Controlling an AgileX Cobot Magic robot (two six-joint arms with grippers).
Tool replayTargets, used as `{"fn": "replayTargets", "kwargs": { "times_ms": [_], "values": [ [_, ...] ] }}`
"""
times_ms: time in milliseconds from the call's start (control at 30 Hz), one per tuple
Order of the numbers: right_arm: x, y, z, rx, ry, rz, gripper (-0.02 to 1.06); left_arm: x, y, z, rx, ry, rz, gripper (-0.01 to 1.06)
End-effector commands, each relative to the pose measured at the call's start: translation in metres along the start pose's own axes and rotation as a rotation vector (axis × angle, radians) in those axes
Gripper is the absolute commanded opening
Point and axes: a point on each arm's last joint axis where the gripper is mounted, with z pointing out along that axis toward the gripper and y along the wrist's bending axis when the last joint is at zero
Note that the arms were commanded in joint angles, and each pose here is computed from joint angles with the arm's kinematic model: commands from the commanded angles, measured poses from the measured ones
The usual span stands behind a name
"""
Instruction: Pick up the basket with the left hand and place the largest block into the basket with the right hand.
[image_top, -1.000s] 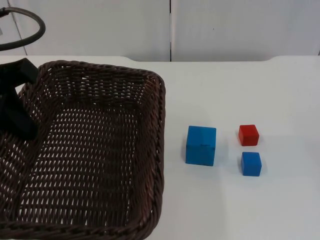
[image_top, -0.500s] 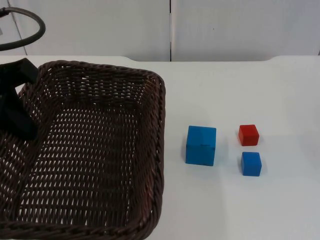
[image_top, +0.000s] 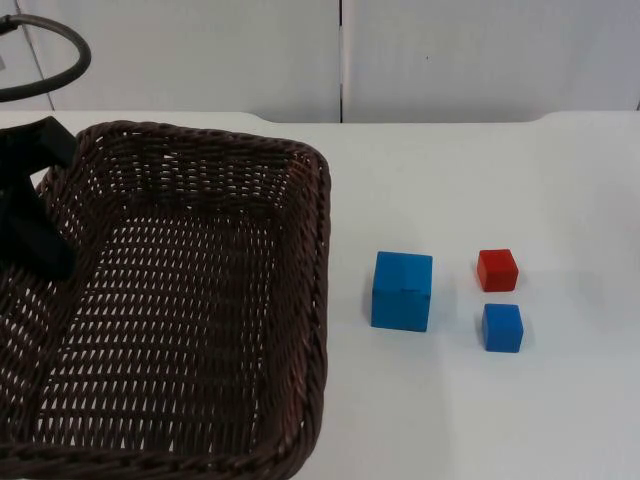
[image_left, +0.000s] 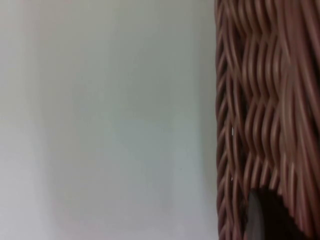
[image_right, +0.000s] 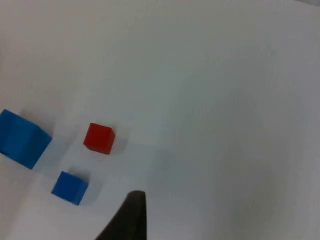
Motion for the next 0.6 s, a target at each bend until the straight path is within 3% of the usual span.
{"fn": "replayTargets", "kwargs": {
  "times_ms": [0,233,333,400,533,567],
  "values": [
    [-0.004,0.001,0.011,-0.057,-0.011,-0.019,1.05,0.000,-0.003,-0.004,0.013,-0.009,-0.003,0.00],
    [-0.002,0.005,0.042,-0.146,0.030,-0.096,1.05,0.001,-0.003,-0.004,0.015,-0.003,-0.003,0.00],
    [-0.003,0.023,0.061,-0.189,0.045,-0.196,1.05,0.001,-0.003,-0.004,0.015,-0.003,-0.003,0.00],
    [-0.005,0.028,0.067,-0.194,0.042,-0.218,1.05,0.001,-0.003,-0.004,0.015,-0.003,-0.003,0.00],
    [-0.018,0.060,0.090,-0.256,0.055,-0.347,1.05,0.001,-0.003,-0.004,0.012,-0.002,-0.001,0.00],
    [-0.018,0.060,0.090,-0.256,0.055,-0.347,1.05,0.001,-0.003,-0.004,0.012,-0.002,-0.001,0.00]
  ]
}}
